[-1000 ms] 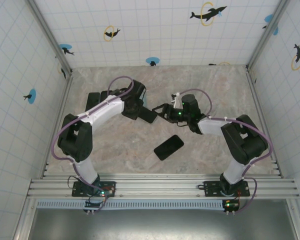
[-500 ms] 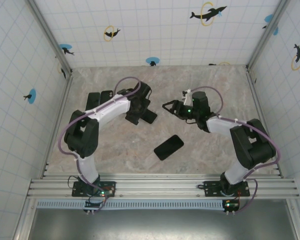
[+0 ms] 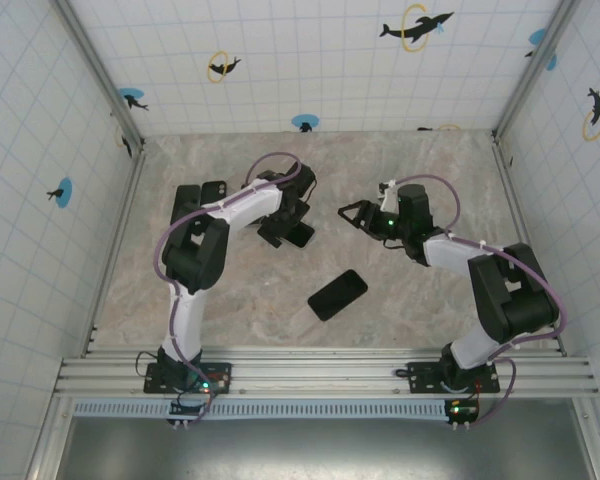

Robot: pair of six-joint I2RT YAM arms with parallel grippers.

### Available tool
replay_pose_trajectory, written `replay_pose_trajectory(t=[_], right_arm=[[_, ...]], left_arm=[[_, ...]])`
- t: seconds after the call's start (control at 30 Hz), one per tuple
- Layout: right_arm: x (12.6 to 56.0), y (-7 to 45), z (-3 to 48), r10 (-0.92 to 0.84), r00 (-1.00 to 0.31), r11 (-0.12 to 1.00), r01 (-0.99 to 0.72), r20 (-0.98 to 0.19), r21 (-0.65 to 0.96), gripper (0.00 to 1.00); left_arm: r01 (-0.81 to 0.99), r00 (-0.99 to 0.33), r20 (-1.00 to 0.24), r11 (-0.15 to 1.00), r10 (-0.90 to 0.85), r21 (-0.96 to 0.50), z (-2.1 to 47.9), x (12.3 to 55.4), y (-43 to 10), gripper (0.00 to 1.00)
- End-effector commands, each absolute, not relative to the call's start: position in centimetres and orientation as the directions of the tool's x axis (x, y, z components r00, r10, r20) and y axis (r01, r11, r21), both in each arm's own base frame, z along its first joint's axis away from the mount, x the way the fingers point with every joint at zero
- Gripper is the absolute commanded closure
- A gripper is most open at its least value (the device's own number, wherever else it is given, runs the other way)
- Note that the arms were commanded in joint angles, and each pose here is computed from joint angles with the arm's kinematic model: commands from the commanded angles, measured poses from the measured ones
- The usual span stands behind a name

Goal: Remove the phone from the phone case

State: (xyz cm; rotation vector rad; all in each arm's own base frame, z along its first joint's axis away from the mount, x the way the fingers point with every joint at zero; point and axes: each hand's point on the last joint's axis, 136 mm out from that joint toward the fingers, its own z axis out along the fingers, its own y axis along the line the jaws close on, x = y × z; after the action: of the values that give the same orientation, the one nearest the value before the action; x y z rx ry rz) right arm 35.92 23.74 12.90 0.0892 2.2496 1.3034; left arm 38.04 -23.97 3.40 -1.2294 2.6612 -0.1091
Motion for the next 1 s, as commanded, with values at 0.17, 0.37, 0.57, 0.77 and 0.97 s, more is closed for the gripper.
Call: replay_pose_trajectory(t=[0.17,0.37,0.57,0.77,0.97], right_arm=[[35.6,23.0,13.3,0.32,-0.852,0.52,-0.209,-0.415,0.828,0.22],[35.7,22.9,13.2,0.337,-0.853,0.498,-0.198,-0.399,0.844,0.22],[35.8,22.6,13.2,0.35,-0.855,0.479,-0.187,-0.382,0.858,0.22],[35.8,22.3,12.9,0.359,-0.857,0.472,-0.174,-0.369,0.864,0.22],[35.8,22.0,12.8,0.374,-0.854,0.465,-0.164,-0.36,0.87,0.23]], left_arm=[[-0.716,-0.664,-0.173,0.685,-0.727,-0.13,3.2,38.8,-24.2,0.02],[-0.717,-0.68,-0.152,0.694,-0.717,-0.062,2.1,38.4,-24.0,0.02],[-0.718,-0.687,-0.127,0.695,-0.716,-0.037,1.3,37.9,-24.2,0.02],[-0.723,-0.687,-0.111,0.69,-0.718,0.014,0.8,37.2,-23.9,0.02],[-0.726,-0.686,-0.098,0.688,-0.721,0.016,0.6,37.0,-24.0,0.1]])
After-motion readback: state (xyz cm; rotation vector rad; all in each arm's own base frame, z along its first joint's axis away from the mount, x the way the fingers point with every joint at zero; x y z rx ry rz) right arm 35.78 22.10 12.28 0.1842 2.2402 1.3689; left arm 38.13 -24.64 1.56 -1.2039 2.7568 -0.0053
